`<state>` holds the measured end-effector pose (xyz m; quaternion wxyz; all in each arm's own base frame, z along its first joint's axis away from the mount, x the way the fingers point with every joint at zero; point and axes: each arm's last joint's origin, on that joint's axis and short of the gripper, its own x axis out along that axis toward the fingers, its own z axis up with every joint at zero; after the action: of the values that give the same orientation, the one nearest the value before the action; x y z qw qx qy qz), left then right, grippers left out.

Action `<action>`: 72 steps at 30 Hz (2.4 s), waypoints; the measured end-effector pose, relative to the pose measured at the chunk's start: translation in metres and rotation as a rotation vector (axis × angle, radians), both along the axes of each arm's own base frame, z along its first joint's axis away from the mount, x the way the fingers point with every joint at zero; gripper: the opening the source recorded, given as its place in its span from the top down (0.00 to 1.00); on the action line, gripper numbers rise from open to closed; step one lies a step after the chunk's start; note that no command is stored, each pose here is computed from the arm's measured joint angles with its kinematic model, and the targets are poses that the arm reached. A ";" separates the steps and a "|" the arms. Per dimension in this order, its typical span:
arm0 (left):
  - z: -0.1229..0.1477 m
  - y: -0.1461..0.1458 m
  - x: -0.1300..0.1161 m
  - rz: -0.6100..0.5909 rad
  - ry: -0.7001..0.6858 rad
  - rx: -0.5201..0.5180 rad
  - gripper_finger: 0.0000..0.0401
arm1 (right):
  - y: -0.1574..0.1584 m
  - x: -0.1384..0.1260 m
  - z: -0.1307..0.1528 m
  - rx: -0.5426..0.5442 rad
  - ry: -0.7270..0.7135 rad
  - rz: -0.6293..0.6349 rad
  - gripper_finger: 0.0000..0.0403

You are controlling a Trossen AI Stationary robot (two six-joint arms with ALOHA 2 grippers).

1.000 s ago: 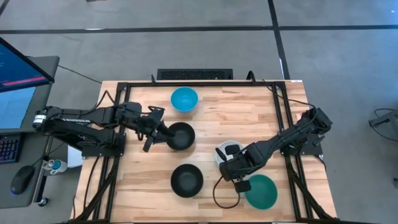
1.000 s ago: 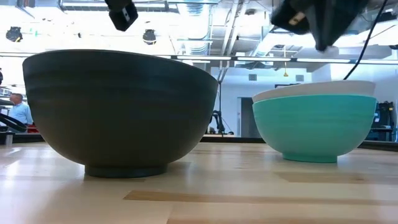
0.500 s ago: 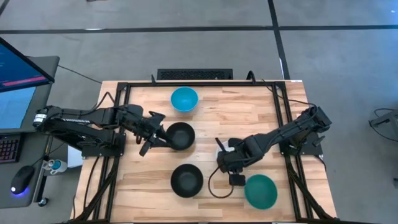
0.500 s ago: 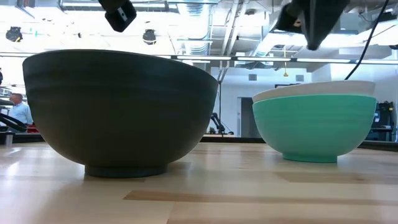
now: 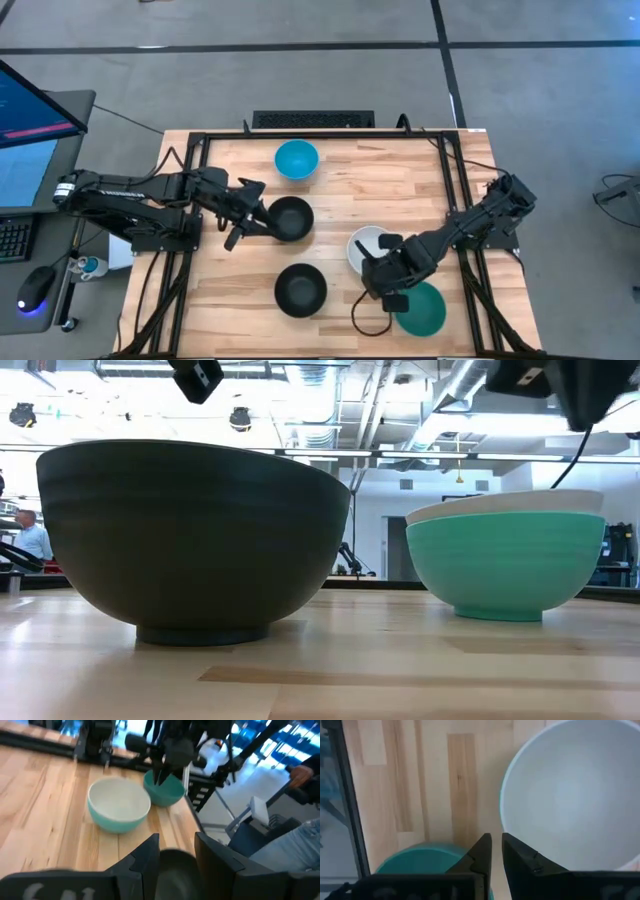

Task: Nest bowls inside each other
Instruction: Stack the blue bowl on top of the white bowl

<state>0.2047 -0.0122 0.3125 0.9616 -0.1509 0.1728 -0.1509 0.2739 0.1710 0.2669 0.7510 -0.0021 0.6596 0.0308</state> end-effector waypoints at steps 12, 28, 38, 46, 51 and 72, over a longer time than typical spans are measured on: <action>0.006 0.000 0.001 -0.012 -0.056 -0.020 0.71 | 0.020 -0.019 -0.027 -0.099 -0.033 0.145 0.83; 0.006 0.000 0.001 0.007 -0.032 -0.085 0.71 | -0.060 0.070 0.018 -0.132 -0.466 0.101 0.83; 0.008 0.001 0.003 0.060 -0.059 -0.069 0.71 | -0.146 0.098 0.027 -0.279 -0.586 0.072 0.83; 0.012 0.002 0.004 0.102 -0.106 -0.051 0.71 | -0.208 0.102 0.032 -0.381 -0.612 0.010 0.83; 0.012 0.004 0.004 0.167 -0.116 -0.036 0.71 | -0.252 0.097 0.033 -0.406 -0.617 -0.133 0.83; 0.012 0.018 0.005 0.459 -0.118 0.024 0.71 | -0.335 0.105 -0.048 0.105 -0.503 -0.277 0.76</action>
<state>0.2092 0.0058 0.3243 0.9808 -0.1659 0.0793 0.0649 0.3786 -0.1639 0.2191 0.8872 0.1193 0.4440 -0.0392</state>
